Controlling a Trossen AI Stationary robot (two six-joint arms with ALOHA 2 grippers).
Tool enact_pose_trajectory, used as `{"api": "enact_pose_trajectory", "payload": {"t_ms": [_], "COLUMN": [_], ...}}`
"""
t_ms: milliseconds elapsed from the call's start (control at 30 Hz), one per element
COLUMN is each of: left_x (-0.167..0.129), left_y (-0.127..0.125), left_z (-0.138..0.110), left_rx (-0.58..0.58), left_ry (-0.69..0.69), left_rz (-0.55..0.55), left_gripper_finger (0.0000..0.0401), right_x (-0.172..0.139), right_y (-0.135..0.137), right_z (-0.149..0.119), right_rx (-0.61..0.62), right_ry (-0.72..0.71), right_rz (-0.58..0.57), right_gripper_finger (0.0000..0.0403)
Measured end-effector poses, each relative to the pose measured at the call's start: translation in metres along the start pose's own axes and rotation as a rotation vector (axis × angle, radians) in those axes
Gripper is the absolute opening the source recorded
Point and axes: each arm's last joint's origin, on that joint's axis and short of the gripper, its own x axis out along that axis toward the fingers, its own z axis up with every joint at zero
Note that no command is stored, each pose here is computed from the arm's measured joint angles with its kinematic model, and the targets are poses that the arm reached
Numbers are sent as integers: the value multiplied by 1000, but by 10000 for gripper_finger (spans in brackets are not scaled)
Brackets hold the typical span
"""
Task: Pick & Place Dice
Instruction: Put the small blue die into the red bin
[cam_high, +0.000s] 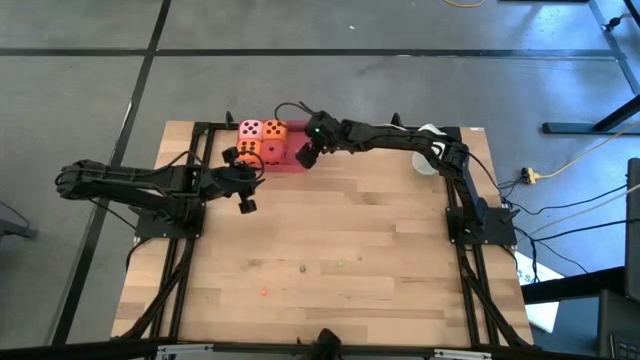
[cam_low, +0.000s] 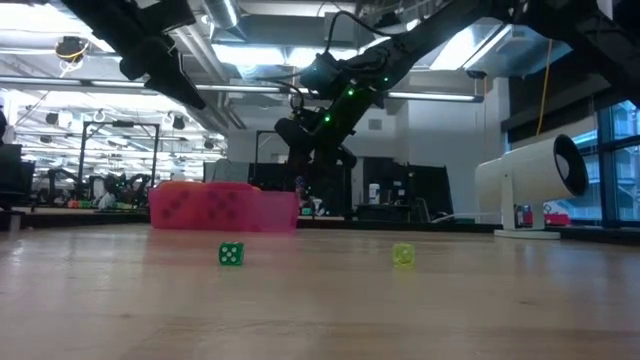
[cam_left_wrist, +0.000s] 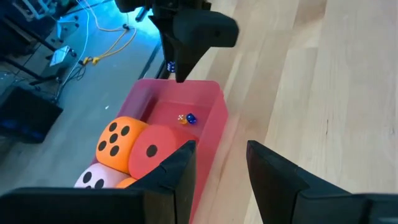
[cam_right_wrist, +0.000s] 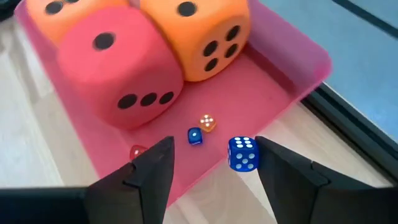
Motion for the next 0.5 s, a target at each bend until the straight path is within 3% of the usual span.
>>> {"api": "enact_pose_trajectory", "payload": {"t_ms": [133, 300, 500], "left_x": [0, 0, 0], "left_y": [0, 0, 0], "left_z": [0, 0, 0], "left_rx": [0, 17, 19], "left_ry": [0, 0, 0], "left_rz": [1, 3, 3], "left_gripper_finger": [136, 136, 136], "right_x": [0, -4, -14], "right_y": [2, 13, 39], "right_z": [-1, -3, -5], "right_rx": [-99, -137, -307], "right_ry": [7, 7, -34], "right_rz": [27, 36, -26], "right_gripper_finger": [219, 219, 219]}}
